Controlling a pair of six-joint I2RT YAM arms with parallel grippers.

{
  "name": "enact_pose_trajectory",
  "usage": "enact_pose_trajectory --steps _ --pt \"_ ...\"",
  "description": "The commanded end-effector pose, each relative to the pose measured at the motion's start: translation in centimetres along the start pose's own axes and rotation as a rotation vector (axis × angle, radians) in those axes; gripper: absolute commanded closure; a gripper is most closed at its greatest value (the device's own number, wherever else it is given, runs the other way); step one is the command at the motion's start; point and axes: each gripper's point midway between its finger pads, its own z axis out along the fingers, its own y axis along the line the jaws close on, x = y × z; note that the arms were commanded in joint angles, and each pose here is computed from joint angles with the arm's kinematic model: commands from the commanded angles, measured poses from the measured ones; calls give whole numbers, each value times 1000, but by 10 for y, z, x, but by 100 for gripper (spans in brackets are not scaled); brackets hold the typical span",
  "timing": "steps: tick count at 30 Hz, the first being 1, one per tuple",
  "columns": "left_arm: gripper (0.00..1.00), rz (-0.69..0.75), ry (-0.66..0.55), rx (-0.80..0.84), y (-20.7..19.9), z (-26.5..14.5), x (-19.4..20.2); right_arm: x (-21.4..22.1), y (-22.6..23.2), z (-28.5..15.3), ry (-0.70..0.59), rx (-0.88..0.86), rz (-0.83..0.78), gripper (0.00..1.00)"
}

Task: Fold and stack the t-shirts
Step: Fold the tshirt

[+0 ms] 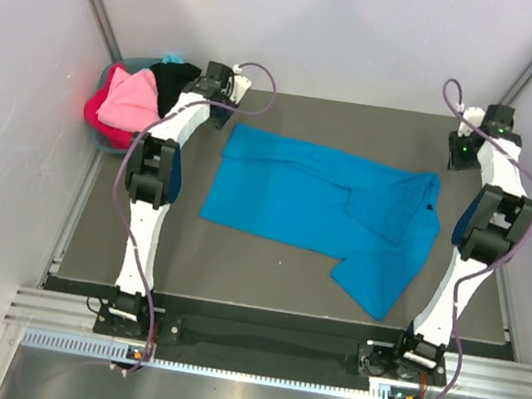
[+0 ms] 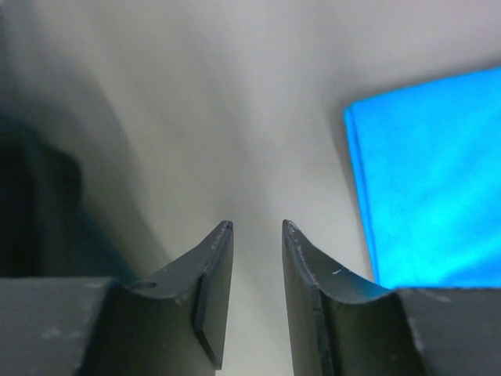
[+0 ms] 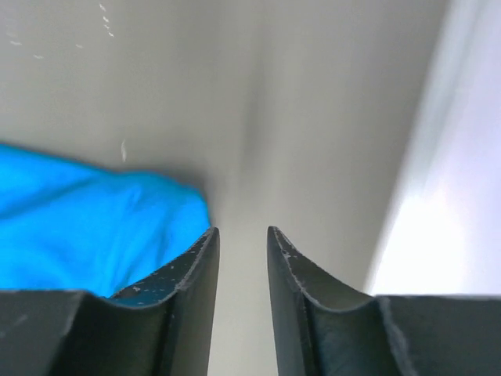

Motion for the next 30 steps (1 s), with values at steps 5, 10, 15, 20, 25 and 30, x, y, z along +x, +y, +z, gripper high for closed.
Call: enact_pose_trajectory --steps 5,10,15,20,25,30 --pt "60 97 -169 74 -14 -75 -45 -18 24 -103 -113 -2 -176 66" --pt "61 75 -99 248 -55 -75 -19 29 103 -120 -56 -242 -367 66" --pt "62 30 -60 372 -86 -72 -1 93 158 -120 68 -401 -497 66" --pt "62 19 3 458 -110 -76 18 126 186 -120 133 -477 -554 65" --pt "62 3 52 485 -121 -79 40 143 188 -114 184 -487 -566 63" --pt "62 -5 67 477 -121 -78 47 154 184 -102 221 -471 -576 60"
